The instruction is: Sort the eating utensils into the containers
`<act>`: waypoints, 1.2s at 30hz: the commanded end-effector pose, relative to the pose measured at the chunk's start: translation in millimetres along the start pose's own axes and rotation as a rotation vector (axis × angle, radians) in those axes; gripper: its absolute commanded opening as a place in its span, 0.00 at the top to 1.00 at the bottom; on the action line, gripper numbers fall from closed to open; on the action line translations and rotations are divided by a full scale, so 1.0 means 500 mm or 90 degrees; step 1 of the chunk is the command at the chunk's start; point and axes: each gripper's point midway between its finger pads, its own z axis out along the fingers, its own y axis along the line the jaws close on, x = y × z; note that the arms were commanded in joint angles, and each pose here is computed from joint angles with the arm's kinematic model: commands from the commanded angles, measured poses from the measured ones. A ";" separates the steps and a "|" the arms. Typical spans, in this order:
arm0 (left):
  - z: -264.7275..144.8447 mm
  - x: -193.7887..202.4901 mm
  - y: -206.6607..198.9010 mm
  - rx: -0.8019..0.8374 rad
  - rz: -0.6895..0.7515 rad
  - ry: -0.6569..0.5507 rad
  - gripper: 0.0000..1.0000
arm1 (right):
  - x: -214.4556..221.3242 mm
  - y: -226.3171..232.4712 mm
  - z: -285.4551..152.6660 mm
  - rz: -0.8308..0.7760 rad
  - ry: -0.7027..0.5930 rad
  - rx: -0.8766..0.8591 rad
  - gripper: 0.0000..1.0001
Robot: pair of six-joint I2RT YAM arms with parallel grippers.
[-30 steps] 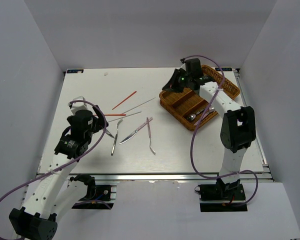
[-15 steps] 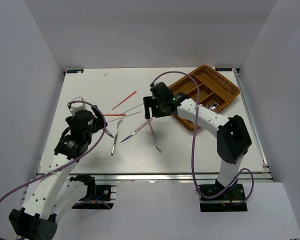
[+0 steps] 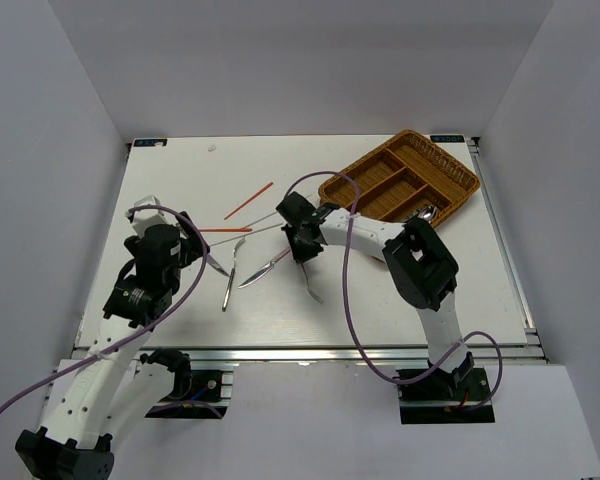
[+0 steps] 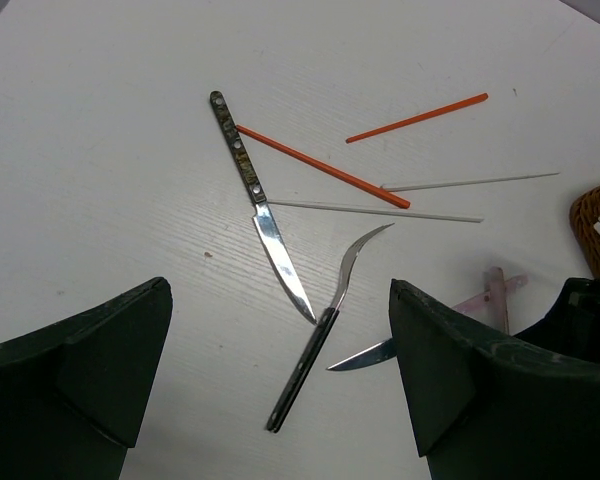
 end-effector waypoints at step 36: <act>0.026 0.045 -0.036 0.047 0.035 0.060 0.02 | -0.257 -0.620 -0.248 0.681 -0.382 0.168 0.33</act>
